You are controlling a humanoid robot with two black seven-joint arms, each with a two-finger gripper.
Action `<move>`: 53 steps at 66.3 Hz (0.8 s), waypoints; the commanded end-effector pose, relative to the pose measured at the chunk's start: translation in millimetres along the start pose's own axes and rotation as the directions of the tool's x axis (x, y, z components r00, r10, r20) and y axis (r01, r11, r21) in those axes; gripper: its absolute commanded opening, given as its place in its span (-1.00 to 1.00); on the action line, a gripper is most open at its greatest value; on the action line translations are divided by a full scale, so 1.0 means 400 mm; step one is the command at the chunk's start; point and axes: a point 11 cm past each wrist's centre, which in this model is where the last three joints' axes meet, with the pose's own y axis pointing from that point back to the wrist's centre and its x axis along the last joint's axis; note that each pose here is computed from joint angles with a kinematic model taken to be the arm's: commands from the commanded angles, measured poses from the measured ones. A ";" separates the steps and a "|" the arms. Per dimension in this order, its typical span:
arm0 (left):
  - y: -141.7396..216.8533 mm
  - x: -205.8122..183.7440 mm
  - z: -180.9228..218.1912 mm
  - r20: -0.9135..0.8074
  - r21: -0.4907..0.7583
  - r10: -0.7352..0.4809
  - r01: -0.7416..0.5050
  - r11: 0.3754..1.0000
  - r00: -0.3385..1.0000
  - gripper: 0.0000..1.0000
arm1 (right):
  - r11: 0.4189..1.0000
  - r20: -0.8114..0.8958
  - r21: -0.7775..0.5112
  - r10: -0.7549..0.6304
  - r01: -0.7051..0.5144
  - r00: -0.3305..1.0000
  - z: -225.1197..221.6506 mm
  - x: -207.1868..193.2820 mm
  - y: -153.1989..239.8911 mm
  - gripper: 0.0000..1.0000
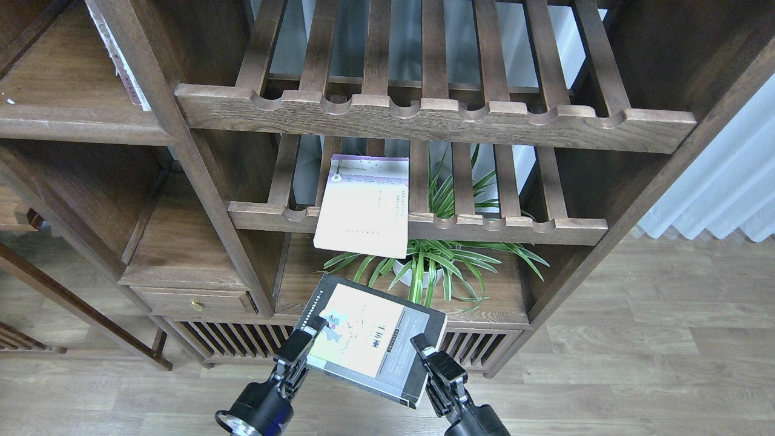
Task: Organize books on shelf
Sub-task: 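Bring the white book toward the left gripper and grasp it with both, then carry the white book with the left gripper into the side compartment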
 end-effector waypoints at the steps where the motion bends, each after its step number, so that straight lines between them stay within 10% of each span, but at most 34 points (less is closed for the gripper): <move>1: 0.000 0.000 -0.004 0.000 0.008 0.001 -0.001 1.000 1.000 -0.63 | 1.000 0.000 0.000 0.001 -0.001 1.000 0.000 0.001 0.000 -0.92; 16: -0.002 -0.001 0.005 0.000 0.001 -0.002 0.002 1.000 1.000 -0.87 | 1.000 -0.001 0.004 0.000 0.000 1.000 -0.002 0.000 -0.001 -0.76; 33: -0.004 -0.015 0.029 0.000 -0.023 -0.019 0.019 1.000 1.000 -0.88 | 1.000 -0.036 -0.029 -0.006 0.005 0.999 0.011 -0.001 0.001 0.89; 53: 0.100 -0.048 0.151 0.090 -0.083 -0.032 0.039 0.996 0.995 -0.89 | 1.000 -0.038 -0.030 -0.008 0.006 0.999 0.011 -0.002 -0.001 0.98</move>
